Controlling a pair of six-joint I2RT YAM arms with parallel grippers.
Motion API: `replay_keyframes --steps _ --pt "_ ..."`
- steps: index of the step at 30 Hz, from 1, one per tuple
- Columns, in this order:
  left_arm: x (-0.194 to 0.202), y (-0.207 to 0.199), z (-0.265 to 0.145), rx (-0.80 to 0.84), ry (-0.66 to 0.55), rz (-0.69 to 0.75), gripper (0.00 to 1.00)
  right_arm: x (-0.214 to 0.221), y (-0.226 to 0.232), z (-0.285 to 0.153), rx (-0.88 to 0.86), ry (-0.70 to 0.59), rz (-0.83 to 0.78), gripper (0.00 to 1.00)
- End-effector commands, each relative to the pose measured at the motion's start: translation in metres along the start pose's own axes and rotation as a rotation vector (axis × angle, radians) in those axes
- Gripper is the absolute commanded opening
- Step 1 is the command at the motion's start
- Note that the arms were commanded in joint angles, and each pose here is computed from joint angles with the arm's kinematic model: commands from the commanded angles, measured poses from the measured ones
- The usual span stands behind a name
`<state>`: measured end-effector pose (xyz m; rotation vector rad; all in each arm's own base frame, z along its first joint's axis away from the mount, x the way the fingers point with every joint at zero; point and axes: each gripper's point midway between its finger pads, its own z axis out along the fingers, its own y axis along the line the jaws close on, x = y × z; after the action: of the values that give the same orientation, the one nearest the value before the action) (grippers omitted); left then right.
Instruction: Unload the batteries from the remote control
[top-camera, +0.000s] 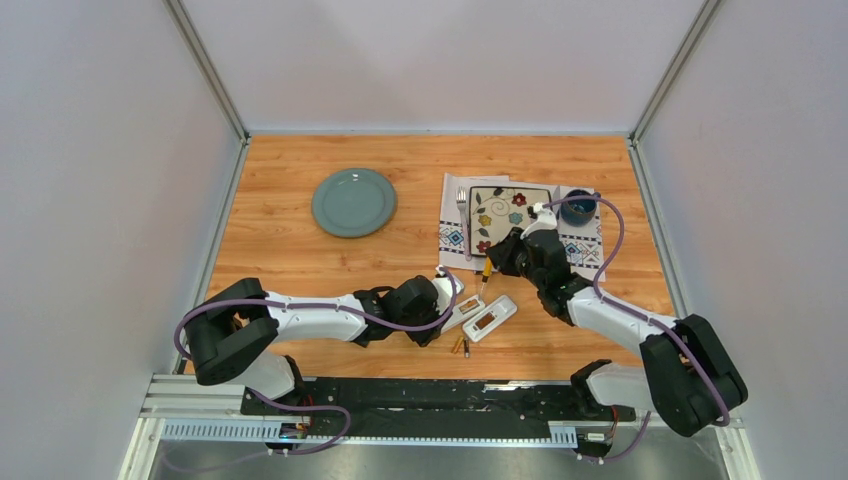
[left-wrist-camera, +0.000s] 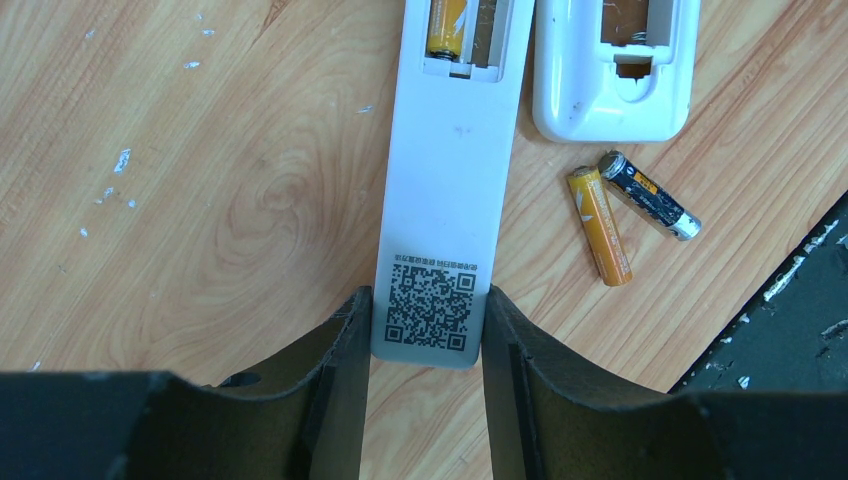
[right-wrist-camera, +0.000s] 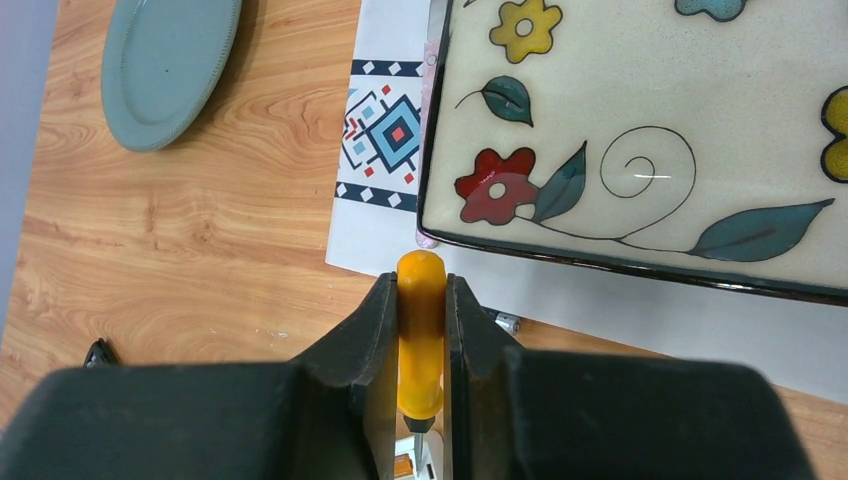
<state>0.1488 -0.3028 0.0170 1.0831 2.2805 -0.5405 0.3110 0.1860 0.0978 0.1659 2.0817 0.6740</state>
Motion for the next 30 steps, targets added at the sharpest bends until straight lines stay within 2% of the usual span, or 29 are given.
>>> replay_keyframes --steps 1,23,30 --pt "0.079 -0.001 -0.003 0.022 0.272 -0.03 0.0 -0.009 0.006 0.004 -0.016 -0.029 -0.012 0.0" --pt "0.079 -0.002 -0.002 0.025 0.276 -0.032 0.0 0.01 0.019 0.009 -0.057 0.027 -0.021 0.0" --pt "0.08 -0.001 -0.002 0.025 0.277 -0.033 0.0 0.018 0.03 0.008 -0.118 0.049 0.041 0.0"
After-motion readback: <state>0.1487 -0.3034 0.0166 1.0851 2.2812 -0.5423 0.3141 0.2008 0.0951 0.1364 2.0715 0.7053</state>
